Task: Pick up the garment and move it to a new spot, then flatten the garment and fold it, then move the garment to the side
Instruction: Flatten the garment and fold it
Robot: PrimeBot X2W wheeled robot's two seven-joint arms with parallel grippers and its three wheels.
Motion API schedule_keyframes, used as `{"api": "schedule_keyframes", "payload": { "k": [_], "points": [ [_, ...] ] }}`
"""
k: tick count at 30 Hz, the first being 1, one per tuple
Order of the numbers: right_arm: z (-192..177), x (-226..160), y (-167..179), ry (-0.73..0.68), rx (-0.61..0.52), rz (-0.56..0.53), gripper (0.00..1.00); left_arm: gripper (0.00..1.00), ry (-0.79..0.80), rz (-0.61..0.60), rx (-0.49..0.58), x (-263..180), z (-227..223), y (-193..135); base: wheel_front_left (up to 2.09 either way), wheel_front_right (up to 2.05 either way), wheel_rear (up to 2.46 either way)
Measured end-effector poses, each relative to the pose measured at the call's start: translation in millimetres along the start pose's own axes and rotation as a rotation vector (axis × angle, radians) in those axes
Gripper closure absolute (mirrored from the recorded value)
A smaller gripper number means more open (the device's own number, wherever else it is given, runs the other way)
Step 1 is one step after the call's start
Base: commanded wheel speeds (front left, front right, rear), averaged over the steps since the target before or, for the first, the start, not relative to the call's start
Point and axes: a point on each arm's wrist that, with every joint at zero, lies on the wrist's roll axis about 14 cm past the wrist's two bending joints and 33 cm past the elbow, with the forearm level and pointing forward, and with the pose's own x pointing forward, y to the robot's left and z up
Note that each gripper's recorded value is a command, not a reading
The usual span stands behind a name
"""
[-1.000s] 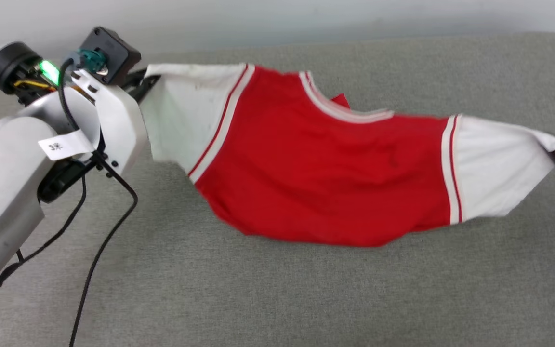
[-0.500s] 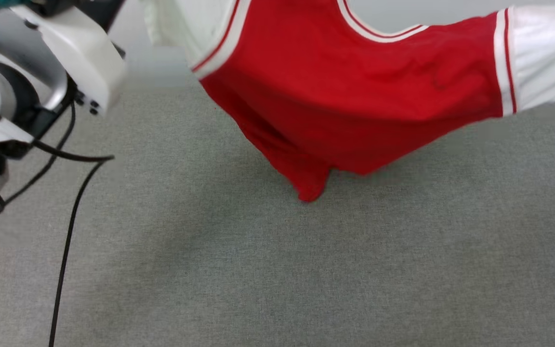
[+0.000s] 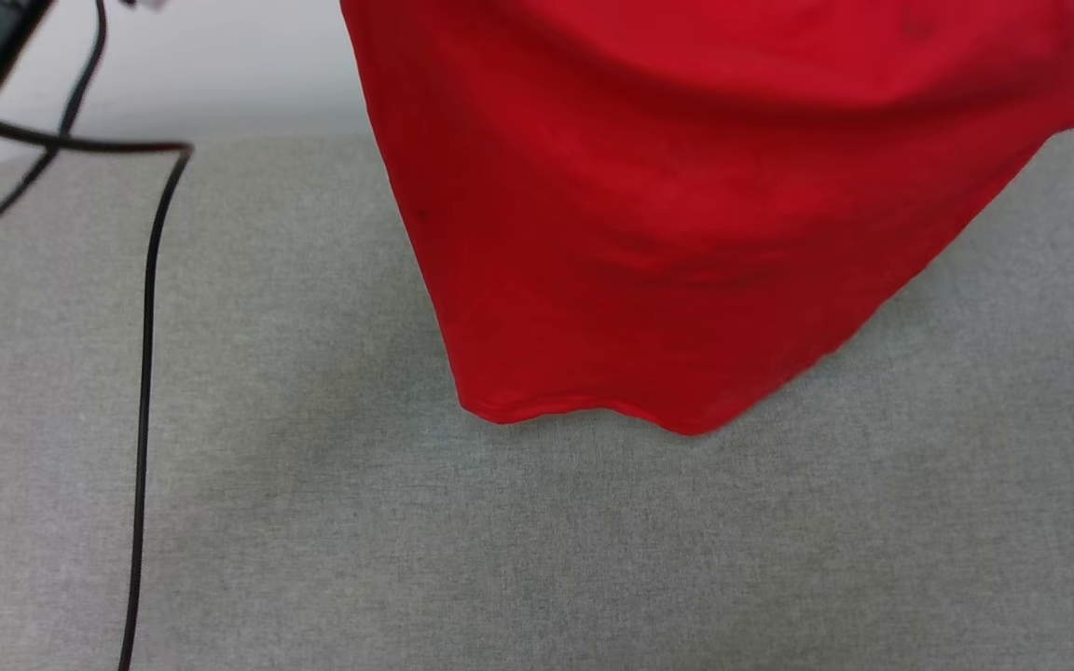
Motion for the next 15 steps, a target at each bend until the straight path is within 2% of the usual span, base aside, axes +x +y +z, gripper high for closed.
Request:
{"api": "schedule_keyframes", "payload": {
  "k": [6, 15],
  "points": [
    [-9.7, 34.9, -9.3, 0.022, -0.044, -0.011, 1.00, 1.00, 0.010, 0.041, -0.039, 29.3, -30.1, 15.8, 0.00, 0.00, 0.00],
    [-47.1, 97.6, -8.7, 0.062, -0.117, -0.014, 1.00, 1.00, 0.052, 0.092, -0.076, 75.1, -95.9, 31.5, 0.00, 0.00, 0.00]
  ]
}}
